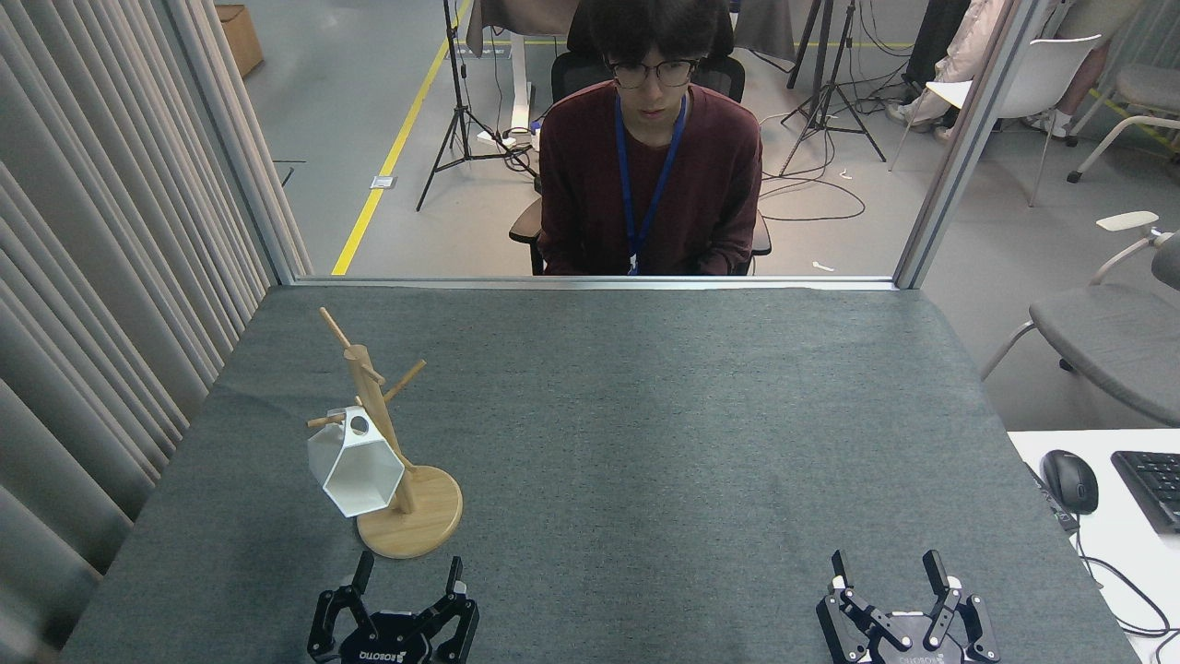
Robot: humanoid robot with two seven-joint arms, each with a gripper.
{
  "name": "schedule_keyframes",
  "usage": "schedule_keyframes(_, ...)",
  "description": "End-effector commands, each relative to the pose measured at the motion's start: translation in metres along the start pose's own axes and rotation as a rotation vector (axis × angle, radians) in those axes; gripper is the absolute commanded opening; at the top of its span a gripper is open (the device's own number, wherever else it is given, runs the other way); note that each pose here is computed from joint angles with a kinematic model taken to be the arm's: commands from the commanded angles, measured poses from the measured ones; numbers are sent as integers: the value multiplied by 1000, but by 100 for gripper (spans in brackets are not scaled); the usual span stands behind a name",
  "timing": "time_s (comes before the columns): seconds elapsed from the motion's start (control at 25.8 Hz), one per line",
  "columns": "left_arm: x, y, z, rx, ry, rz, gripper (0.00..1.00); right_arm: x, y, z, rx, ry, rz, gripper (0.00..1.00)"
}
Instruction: Hang cup on storage rack
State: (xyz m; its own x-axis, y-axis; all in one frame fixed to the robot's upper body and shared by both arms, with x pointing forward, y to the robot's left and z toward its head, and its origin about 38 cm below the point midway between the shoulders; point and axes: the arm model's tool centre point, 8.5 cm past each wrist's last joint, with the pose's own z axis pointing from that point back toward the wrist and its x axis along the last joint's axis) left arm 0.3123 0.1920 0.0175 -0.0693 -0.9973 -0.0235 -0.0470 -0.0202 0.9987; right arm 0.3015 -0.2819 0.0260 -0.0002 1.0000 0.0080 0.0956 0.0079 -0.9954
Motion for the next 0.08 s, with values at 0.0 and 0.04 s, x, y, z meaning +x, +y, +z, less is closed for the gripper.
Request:
schedule_keyframes(0.0, 2, 0, 0, 1, -6, 1, 100, 0, 0, 0, 1, 1, -14, 98)
schedule_keyframes(0.04, 3, 0, 0, 1, -8, 2, 100, 0, 0, 0, 1, 2, -14, 98)
